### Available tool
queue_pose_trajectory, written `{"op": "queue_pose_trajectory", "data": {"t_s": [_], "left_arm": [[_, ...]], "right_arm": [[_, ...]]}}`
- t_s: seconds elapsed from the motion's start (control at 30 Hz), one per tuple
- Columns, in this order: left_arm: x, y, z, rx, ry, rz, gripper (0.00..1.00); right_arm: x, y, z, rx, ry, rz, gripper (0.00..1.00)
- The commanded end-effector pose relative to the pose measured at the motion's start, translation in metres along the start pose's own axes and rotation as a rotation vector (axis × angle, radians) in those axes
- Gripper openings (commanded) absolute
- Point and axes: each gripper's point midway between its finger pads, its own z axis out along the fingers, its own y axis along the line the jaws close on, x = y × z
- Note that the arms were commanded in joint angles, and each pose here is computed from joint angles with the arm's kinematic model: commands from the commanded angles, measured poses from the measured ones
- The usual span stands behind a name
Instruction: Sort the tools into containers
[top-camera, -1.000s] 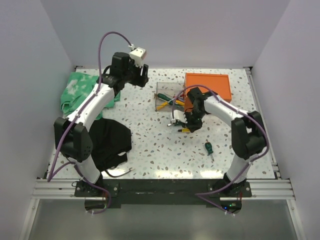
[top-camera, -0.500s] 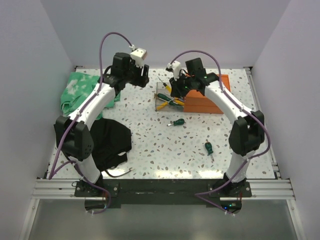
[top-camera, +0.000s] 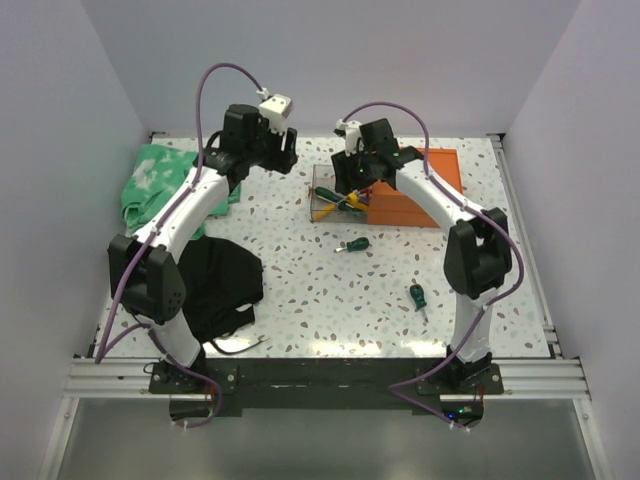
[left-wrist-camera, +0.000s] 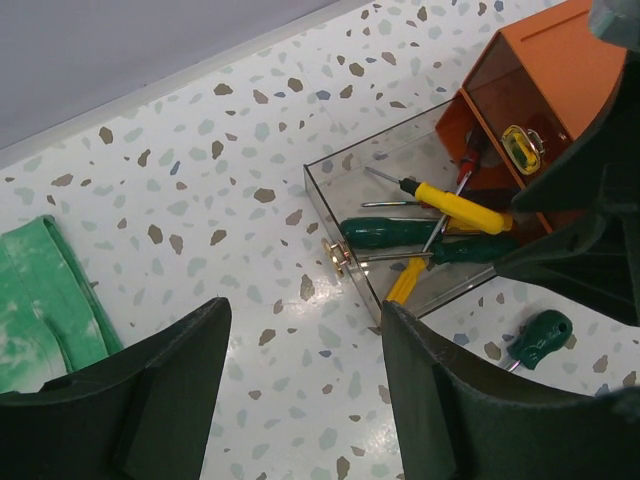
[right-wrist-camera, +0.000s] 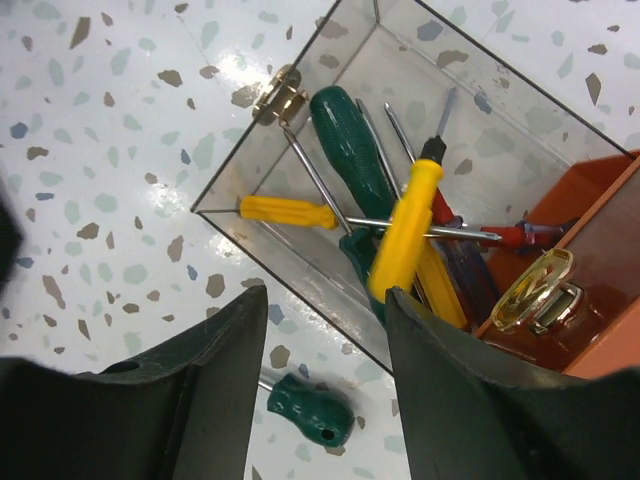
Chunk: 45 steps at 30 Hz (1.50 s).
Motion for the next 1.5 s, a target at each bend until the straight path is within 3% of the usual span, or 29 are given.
{"op": "queue_pose_trajectory", "data": {"t_s": [0.0, 0.1, 0.13, 0.17, 0.2, 0.3, 0.4, 0.43, 0.57, 0.83, 1.03, 1.47], "left_arm": [[-0.021, -0.005, -0.011, 0.026, -0.070, 0.011, 0.67], [-0.009, -0.010, -0.004, 0.063, -0.039, 0.012, 0.66], [-0.001, -0.011, 0.001, 0.070, -0.020, 0.013, 0.65], [0.005, -0.010, 0.004, 0.067, -0.004, 0.011, 0.64], [0.011, -0.007, 0.007, 0.059, 0.011, 0.009, 0.62], [0.029, -0.001, 0.020, 0.070, 0.055, 0.026, 0.39], [0.046, 0.001, 0.036, 0.118, 0.080, 0.029, 0.03], [0.055, 0.000, 0.044, 0.139, 0.096, 0.029, 0.00], [0.065, -0.007, 0.065, 0.215, 0.082, 0.050, 0.00], [0.076, -0.010, 0.112, 0.291, 0.084, 0.073, 0.00], [0.082, -0.027, 0.141, 0.353, 0.089, 0.043, 0.00], [0.087, -0.113, 0.155, 0.540, 0.081, 0.007, 0.00]], "right_arm": [[-0.050, 0.024, -0.057, -0.058, -0.179, -0.055, 0.55], [-0.044, 0.015, -0.068, -0.005, -0.183, -0.091, 0.54], [-0.047, 0.011, -0.078, 0.028, -0.204, -0.110, 0.46], [-0.049, -0.007, -0.085, 0.109, -0.215, -0.100, 0.35], [-0.051, -0.017, -0.091, 0.158, -0.228, -0.086, 0.00], [-0.053, -0.051, -0.106, 0.267, -0.246, -0.054, 0.00], [-0.047, -0.085, -0.113, 0.344, -0.229, -0.017, 0.00], [-0.042, -0.092, -0.111, 0.355, -0.215, -0.004, 0.00], [-0.019, -0.132, -0.107, 0.458, -0.171, 0.049, 0.00], [0.010, -0.162, -0.097, 0.526, -0.090, 0.028, 0.00], [0.027, -0.165, -0.095, 0.533, -0.053, 0.023, 0.00], [0.057, -0.137, -0.082, 0.383, 0.001, 0.098, 0.00]]}}
